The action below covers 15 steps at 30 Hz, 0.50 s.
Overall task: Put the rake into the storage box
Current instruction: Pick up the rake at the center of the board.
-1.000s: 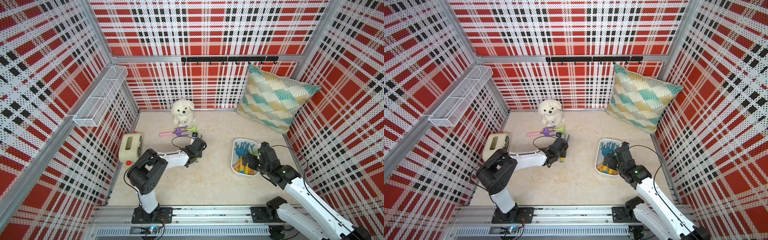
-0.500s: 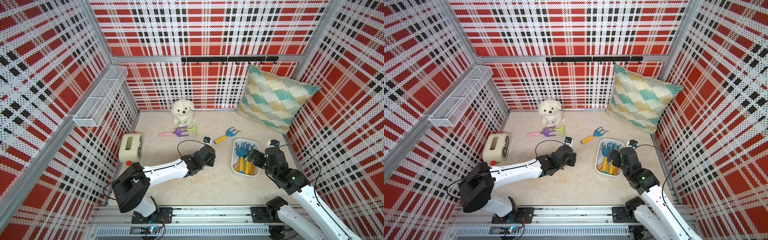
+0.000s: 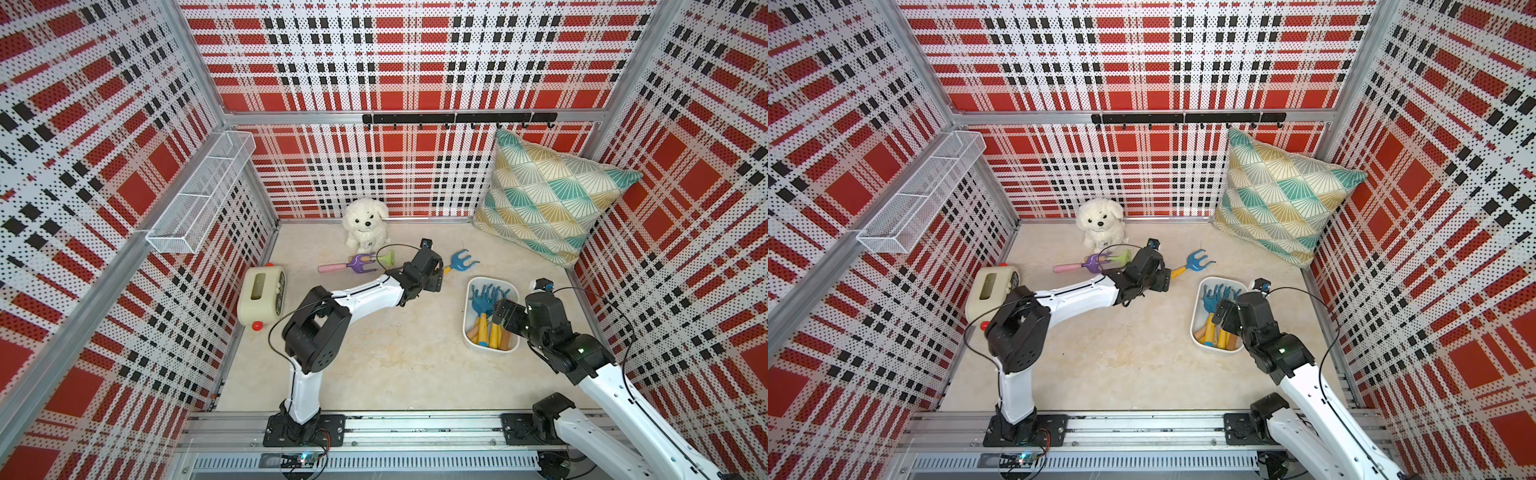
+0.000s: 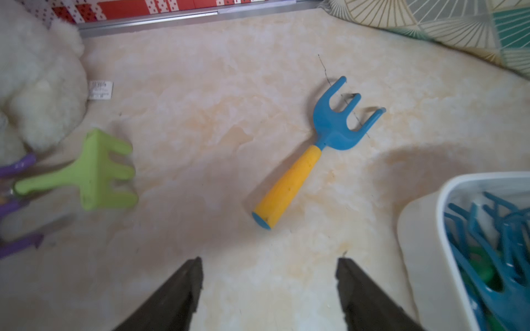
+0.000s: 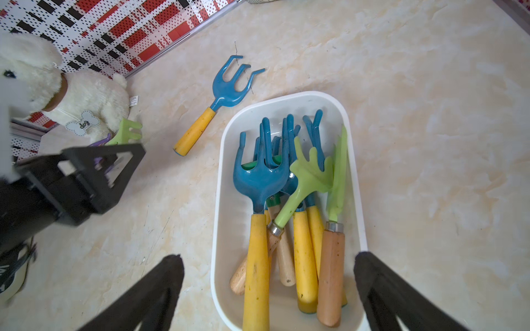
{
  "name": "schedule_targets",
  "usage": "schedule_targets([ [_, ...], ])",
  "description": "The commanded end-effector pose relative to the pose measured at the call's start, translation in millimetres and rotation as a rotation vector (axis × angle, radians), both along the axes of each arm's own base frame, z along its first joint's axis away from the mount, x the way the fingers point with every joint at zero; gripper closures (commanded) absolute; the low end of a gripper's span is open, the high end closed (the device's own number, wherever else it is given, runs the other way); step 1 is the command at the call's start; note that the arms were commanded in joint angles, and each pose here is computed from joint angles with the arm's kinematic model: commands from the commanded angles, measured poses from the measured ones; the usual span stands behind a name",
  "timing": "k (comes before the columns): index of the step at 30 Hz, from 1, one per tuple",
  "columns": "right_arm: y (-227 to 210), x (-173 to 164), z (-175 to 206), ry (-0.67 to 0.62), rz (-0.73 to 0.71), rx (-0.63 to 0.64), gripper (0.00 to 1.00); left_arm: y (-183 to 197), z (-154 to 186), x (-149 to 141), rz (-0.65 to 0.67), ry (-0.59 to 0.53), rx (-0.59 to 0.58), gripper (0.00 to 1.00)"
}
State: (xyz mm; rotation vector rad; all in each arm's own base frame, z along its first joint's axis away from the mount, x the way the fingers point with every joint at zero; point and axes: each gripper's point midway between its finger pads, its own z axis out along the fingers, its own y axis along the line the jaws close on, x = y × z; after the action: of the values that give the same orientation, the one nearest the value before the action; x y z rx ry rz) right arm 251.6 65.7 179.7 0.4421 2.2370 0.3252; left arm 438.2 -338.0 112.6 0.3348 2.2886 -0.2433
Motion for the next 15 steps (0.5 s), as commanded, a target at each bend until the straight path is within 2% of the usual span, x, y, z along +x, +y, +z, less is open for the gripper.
schedule_targets([
  [1,2,5,4,-0.026,0.012,0.006,0.0,2,-38,18,-0.072,0.057,0.169,0.1],
  [6,8,6,2,-0.021,0.041,0.019,0.0,-16,-74,44,-0.142,0.097,0.26,0.06],
  [10,8,6,0,-0.017,0.048,0.009,0.0,-36,-96,34,-0.23,0.137,0.273,0.1],
  [13,8,6,-1,-0.017,0.049,0.008,0.0,-43,-109,23,-0.256,0.151,0.294,0.16],
  [15,9,6,-2,-0.018,0.053,0.009,0.0,-43,-120,18,-0.264,0.175,0.295,0.28],
])
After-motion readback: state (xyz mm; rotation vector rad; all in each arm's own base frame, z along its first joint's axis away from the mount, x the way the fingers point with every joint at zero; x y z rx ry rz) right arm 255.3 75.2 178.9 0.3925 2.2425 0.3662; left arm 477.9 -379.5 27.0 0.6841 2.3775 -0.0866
